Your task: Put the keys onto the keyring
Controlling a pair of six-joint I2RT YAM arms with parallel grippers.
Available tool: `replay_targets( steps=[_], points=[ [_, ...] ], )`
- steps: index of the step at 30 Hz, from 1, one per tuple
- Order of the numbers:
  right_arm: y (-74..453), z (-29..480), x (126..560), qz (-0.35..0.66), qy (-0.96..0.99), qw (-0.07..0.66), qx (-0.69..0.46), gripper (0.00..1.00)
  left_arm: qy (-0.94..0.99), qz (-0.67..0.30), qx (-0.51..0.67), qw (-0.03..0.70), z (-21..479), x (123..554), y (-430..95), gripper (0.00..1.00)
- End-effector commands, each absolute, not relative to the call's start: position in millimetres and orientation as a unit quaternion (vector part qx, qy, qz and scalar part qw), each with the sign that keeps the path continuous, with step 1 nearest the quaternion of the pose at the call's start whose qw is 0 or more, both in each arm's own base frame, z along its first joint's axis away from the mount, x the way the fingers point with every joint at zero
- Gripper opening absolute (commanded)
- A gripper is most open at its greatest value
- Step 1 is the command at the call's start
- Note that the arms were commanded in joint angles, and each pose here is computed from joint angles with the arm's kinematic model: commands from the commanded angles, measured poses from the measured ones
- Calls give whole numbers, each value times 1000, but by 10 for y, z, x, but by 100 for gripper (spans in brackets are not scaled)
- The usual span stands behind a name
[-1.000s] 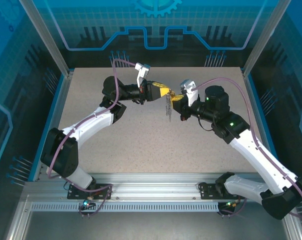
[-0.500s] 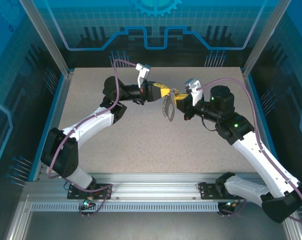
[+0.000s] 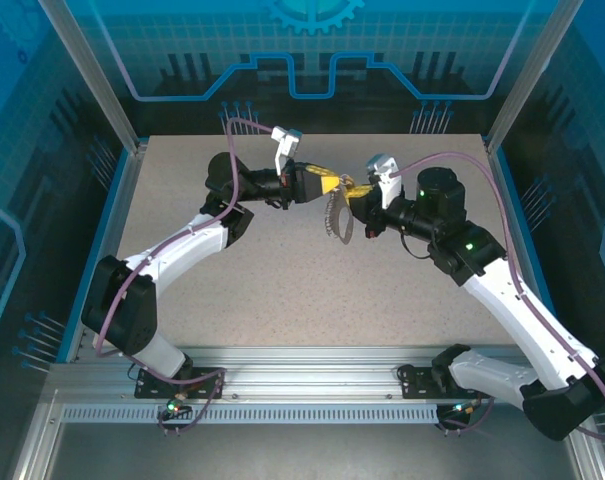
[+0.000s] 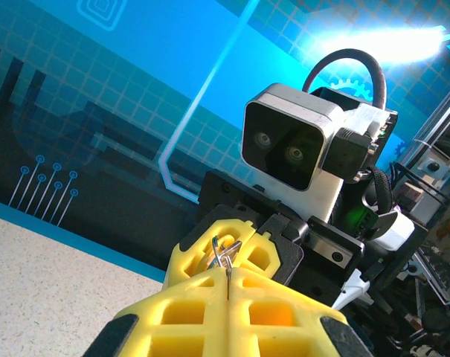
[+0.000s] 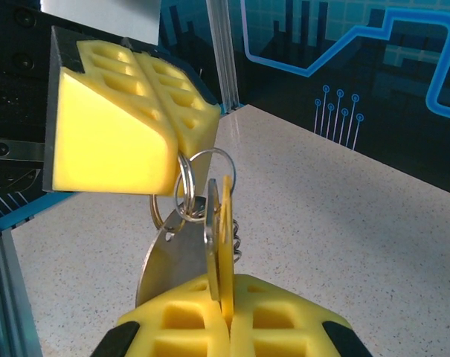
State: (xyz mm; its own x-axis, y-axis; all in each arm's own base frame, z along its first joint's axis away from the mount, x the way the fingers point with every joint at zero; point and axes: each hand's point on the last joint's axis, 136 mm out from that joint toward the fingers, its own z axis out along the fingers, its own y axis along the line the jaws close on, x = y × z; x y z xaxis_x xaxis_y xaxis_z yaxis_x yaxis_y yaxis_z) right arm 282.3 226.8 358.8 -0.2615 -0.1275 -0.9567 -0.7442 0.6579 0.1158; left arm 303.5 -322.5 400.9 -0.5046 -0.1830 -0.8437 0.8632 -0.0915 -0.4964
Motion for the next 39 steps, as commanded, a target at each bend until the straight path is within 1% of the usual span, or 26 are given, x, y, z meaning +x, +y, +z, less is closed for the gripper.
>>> replay_targets(
  steps=[1, 9, 16, 25, 27, 29, 33, 39],
  points=[
    [2341, 3755, 2791, 303, 724, 542, -300, 0, 535, -665, 320, 410, 4089, 3017, -3209, 0],
    [2386, 3739, 2787, 302, 725, 537, -307, 0, 537, -665, 320, 409, 4073, 3021, -3209, 0],
    [2229, 3782, 2882, 270, 738, 545, -290, 0, 548, -657, 318, 409, 3991, 3037, -3210, 0],
    [2109, 3727, 3037, 241, 766, 528, -276, 0, 567, -645, 299, 417, 3822, 3139, -3143, 0],
    [2107, 3722, 3073, 239, 769, 526, -273, 0, 573, -640, 294, 418, 3769, 3169, -3129, 8],
    [2125, 3697, 3114, 239, 774, 520, -272, 0, 579, -637, 288, 420, 3712, 3200, -3113, 24],
    [2166, 3628, 3192, 239, 780, 510, -272, 0, 585, -633, 276, 425, 3642, 3245, -3072, 43],
    [2248, 3489, 3384, 234, 791, 495, -273, 0, 592, -625, 262, 437, 3615, 3290, -2951, 54]
  ],
)
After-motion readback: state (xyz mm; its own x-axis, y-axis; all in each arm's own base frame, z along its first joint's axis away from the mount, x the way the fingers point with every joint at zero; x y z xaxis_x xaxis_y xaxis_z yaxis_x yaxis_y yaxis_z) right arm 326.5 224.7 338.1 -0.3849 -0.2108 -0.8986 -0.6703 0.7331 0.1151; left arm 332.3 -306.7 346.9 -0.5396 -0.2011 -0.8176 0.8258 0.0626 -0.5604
